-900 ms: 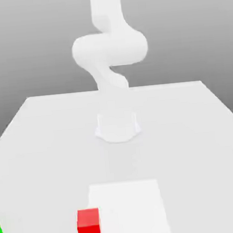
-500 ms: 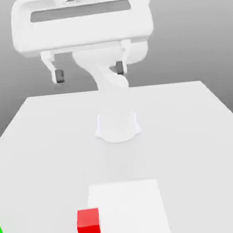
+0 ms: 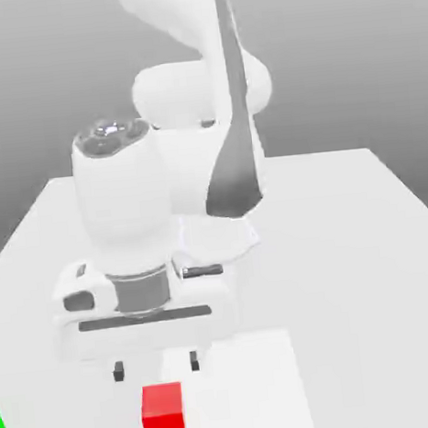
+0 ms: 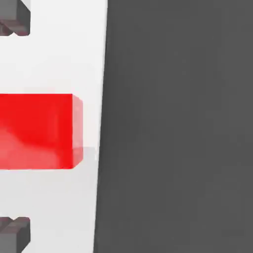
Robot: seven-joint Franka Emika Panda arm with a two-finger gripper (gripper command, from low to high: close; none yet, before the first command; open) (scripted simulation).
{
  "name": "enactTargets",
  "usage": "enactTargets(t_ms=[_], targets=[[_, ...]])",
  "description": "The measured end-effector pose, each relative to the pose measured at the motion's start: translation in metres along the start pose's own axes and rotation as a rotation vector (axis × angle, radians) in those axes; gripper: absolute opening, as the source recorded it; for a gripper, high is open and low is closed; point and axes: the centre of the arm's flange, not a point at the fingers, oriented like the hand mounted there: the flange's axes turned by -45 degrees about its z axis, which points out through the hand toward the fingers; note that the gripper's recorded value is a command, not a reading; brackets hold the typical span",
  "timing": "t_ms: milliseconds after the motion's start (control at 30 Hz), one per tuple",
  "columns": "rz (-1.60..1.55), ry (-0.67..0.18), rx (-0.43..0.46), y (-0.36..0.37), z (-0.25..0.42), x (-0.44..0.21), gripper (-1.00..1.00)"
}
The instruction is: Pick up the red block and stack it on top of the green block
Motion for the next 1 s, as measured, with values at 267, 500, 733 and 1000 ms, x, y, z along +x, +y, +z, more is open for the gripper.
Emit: enactTargets(t_ms=[267, 500, 733, 1000], targets=[[0.001, -0.004, 0.000, 0.000, 0.036, -0.002, -1.00], [0.010, -0.004, 0.001, 0.003, -0.018, -0.002, -1.00], [0.545, -0.005, 0.001, 0.140, -0.043, -0.011, -1.00], [0.989, -0.003, 0.000, 0.255, -0.020, -0.050, -1.00]])
